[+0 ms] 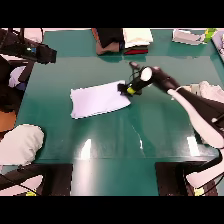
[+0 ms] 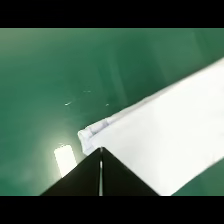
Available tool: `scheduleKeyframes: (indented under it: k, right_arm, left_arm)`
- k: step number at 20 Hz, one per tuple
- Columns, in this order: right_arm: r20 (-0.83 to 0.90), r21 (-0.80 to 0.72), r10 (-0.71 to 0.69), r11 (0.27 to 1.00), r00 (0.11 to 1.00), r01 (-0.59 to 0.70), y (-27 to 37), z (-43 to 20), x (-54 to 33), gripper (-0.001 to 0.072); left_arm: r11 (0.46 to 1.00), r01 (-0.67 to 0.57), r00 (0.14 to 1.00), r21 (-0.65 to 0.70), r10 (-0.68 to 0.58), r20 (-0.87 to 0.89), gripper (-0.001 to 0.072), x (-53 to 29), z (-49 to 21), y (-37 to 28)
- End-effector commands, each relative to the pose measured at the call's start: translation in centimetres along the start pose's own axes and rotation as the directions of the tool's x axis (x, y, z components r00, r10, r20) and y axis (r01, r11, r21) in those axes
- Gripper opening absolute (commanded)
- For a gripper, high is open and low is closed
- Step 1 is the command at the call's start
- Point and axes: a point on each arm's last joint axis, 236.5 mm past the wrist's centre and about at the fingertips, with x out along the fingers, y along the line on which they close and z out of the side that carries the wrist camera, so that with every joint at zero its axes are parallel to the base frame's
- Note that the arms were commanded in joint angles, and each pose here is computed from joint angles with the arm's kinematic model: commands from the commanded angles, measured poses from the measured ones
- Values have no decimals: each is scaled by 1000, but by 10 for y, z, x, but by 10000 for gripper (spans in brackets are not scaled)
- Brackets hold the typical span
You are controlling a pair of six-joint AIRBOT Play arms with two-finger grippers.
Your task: Fold the shirts.
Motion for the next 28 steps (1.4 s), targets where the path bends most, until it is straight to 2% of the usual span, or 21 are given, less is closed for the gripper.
scheduleKeyframes:
  k: [1, 6, 10, 13, 18, 24, 26, 28]
  right_arm:
    - [169, 31, 3, 999, 986, -8, -33, 53, -78, 19]
    - [331, 245, -297, 944, 895, 223, -193, 83, -228, 19]
    - [404, 460, -448, 853, 798, 246, -296, 73, -317, 19]
    - [420, 553, -467, 812, 778, 189, -340, 62, -343, 19]
    - [507, 580, -500, 800, 702, 151, -355, 71, -377, 19]
    - [659, 484, -495, 856, 567, 185, -305, 104, -476, 19]
    - [666, 467, -500, 858, 554, 212, -294, 99, -500, 19]
    - [633, 465, -517, 849, 576, 251, -293, 84, -508, 19]
  left_arm:
    - [997, 49, 999, 62, -49, -4, 25, 1, 0, -32]
    - [984, 117, 992, 136, -121, 21, 26, -1, 5, -78]
    - [978, 149, 988, 147, -155, 27, 26, -2, 6, -93]
    - [977, 160, 986, 139, -165, 26, 26, -2, 6, -95]
    - [980, 160, 986, 119, -164, 25, 26, -2, 6, -95]
    - [980, 161, 986, 119, -164, 15, 26, -2, 3, -95]
    - [980, 162, 986, 119, -164, 15, 26, -2, 3, -95]
    - [980, 161, 986, 120, -164, 12, 26, -2, 3, -95]
